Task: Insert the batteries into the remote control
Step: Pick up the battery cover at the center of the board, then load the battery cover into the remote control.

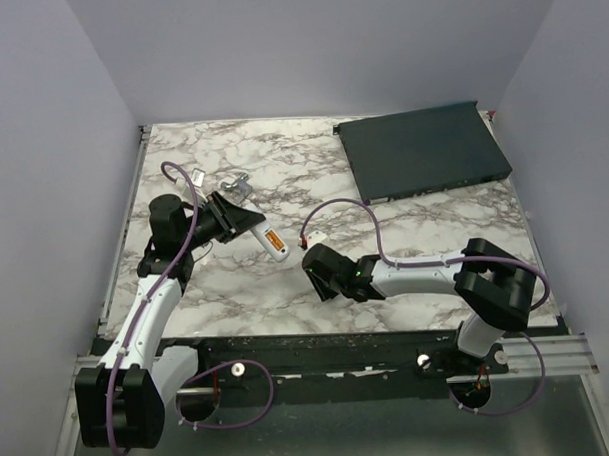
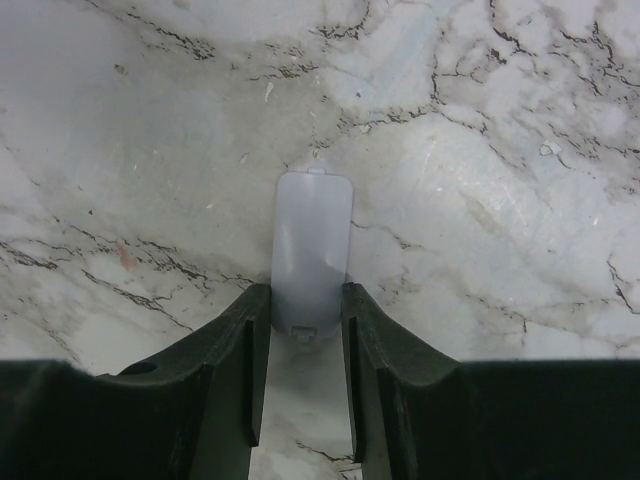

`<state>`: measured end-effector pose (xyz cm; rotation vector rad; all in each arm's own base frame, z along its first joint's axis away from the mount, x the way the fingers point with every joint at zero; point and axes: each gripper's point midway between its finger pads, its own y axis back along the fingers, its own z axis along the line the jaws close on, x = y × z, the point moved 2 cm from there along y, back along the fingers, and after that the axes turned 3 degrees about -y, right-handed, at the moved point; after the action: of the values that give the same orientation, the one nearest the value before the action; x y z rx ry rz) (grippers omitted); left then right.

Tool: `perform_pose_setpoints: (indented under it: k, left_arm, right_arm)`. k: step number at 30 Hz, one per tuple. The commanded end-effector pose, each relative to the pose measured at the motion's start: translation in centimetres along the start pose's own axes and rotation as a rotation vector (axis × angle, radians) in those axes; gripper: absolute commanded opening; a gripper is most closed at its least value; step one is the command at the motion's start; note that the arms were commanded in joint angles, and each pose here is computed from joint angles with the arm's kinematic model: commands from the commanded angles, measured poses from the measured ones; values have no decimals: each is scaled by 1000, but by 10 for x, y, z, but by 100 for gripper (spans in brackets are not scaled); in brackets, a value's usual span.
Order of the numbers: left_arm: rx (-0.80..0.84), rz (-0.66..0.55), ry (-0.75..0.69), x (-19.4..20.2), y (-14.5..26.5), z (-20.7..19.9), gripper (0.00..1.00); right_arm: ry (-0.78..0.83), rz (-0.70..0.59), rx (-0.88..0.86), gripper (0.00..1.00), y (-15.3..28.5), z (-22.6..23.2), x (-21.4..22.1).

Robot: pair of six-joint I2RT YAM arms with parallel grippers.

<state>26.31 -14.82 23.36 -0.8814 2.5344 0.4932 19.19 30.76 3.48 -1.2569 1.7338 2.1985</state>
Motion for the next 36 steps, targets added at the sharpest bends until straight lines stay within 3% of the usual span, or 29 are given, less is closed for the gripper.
perform_pose_setpoints:
  k: [1,12,26,36]
  left_arm:
    - [44,-13,-29,-7,1,-11,0]
    - [44,-12,-26,-6,1,-10,0]
    - [64,-60,22,-5,-5,-1,0]
    - [82,-82,49,16,-19,-3,0]
  right_arm:
    - [33,73,39,37,-4,-7,22]
    - [13,-24,19,27,17,-6,-3]
    - [42,-138,-105,26,109,-5,-53]
    - [163,-189,-233,24,172,3,-85]
